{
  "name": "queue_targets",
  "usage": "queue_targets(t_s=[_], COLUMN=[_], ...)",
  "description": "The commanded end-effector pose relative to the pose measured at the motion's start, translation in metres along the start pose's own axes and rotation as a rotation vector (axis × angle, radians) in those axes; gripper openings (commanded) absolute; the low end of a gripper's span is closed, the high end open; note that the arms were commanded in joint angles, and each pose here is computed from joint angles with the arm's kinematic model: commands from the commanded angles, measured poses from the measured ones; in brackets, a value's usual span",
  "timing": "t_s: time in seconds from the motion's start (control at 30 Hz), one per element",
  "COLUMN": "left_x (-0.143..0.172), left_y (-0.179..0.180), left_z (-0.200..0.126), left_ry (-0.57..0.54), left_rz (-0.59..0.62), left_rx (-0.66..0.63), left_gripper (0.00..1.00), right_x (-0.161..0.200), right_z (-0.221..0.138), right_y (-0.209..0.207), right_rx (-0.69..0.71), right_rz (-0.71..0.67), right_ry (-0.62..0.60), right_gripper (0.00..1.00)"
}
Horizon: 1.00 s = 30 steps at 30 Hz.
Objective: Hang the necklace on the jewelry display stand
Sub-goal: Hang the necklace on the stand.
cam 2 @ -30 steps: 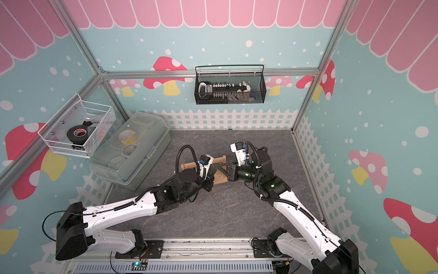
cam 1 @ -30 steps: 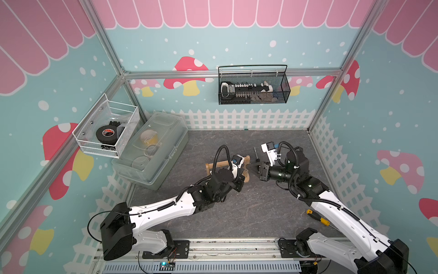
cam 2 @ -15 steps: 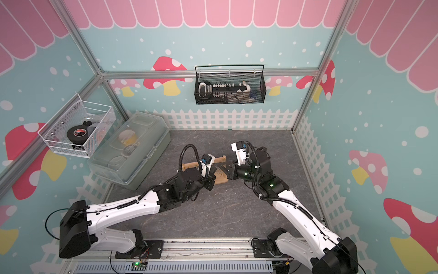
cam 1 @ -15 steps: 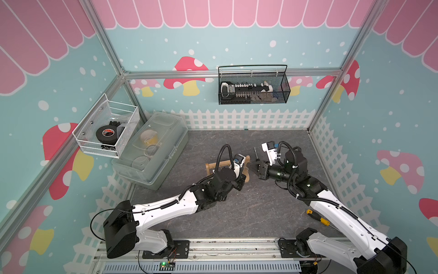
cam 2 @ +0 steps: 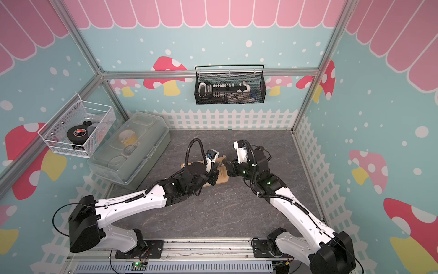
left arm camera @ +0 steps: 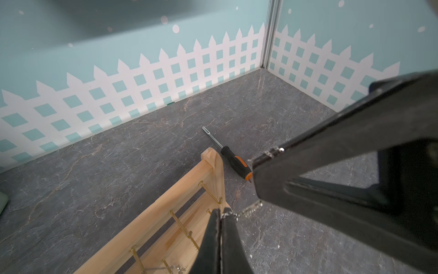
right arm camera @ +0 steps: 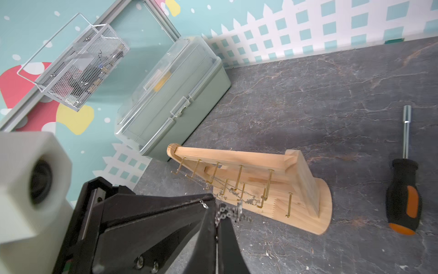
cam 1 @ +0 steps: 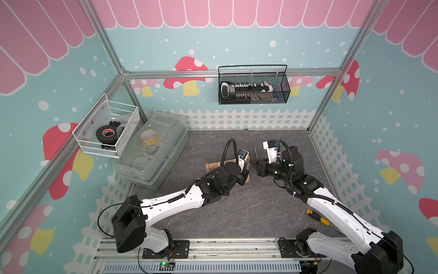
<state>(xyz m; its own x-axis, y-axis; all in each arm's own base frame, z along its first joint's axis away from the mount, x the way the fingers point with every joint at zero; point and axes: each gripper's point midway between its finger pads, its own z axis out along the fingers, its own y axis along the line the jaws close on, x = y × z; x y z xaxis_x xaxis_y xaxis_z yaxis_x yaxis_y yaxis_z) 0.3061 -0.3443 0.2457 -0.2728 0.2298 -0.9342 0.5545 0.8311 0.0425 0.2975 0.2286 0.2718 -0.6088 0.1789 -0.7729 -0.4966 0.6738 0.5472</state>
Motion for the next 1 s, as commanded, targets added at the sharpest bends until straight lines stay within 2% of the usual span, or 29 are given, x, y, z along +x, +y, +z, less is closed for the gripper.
queue_targets(t_s=[0.0, 0.43, 0.97], left_x=[-0.002, 0.008, 0.011], left_y=[0.001, 0.006, 0.011], left_z=[0.006, 0.032, 0.045], left_ry=[0.018, 0.072, 0.117], left_rz=[0.019, 0.013, 0.019], left_rx=[0.012, 0.033, 0.014], left_gripper=[0.00, 0.00, 0.00], right_x=[0.000, 0.004, 0.009], right_z=[0.006, 0.019, 0.024], right_y=[-0.013, -0.035, -0.051], right_rx=[0.048, 0.121, 0.167], right_rz=[-0.026, -0.046, -0.040], right_ry=[-0.015, -0.016, -0.009], right_gripper=[0.01, 0.00, 0.00])
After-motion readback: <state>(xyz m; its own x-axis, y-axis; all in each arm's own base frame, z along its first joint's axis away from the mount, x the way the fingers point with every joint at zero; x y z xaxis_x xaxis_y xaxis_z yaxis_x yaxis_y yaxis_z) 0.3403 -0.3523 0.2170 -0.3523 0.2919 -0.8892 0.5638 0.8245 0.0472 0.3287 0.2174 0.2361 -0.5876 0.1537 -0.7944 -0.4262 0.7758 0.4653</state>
